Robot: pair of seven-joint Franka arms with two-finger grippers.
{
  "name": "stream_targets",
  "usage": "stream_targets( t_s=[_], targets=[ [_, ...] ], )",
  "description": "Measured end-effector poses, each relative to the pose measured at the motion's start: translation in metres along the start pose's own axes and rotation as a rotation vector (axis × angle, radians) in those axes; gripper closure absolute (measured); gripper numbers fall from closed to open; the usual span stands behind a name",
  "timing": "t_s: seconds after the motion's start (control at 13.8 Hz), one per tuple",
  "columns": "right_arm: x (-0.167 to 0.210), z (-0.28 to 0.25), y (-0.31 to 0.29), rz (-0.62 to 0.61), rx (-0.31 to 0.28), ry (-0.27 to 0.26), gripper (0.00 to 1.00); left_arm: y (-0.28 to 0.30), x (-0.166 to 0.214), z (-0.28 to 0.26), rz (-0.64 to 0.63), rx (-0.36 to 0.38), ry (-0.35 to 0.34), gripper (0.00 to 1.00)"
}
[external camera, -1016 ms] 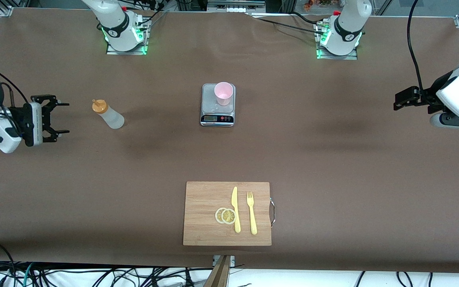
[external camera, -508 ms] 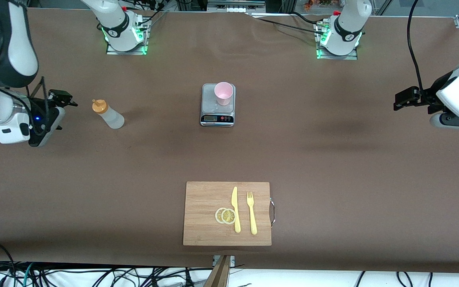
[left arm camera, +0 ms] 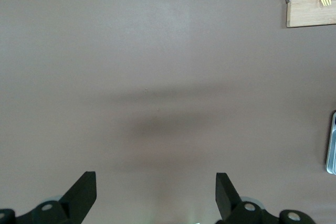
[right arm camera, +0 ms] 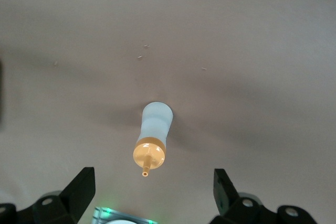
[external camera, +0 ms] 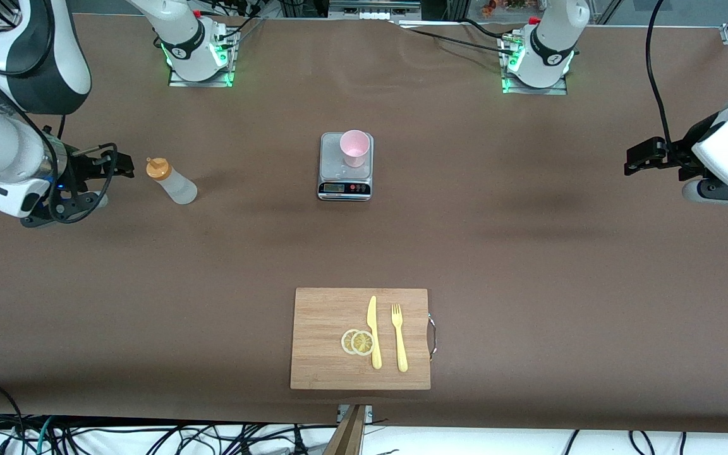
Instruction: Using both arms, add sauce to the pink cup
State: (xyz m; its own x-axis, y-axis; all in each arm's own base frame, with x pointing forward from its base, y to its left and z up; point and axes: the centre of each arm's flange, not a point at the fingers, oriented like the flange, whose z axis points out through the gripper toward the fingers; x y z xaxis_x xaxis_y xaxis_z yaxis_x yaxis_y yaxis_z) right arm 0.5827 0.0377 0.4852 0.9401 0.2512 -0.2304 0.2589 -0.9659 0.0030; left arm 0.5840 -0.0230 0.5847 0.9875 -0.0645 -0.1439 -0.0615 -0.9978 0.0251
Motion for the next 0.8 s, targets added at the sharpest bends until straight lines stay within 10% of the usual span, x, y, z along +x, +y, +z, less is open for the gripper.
stream_targets(
  t_s=[0.8],
  targets=[
    [-0.072, -0.095, 0.061, 0.268, -0.005, 0.15, 0.0, 0.0, 0.001, 0.0, 0.0, 0.0, 0.007, 0.0]
  ],
)
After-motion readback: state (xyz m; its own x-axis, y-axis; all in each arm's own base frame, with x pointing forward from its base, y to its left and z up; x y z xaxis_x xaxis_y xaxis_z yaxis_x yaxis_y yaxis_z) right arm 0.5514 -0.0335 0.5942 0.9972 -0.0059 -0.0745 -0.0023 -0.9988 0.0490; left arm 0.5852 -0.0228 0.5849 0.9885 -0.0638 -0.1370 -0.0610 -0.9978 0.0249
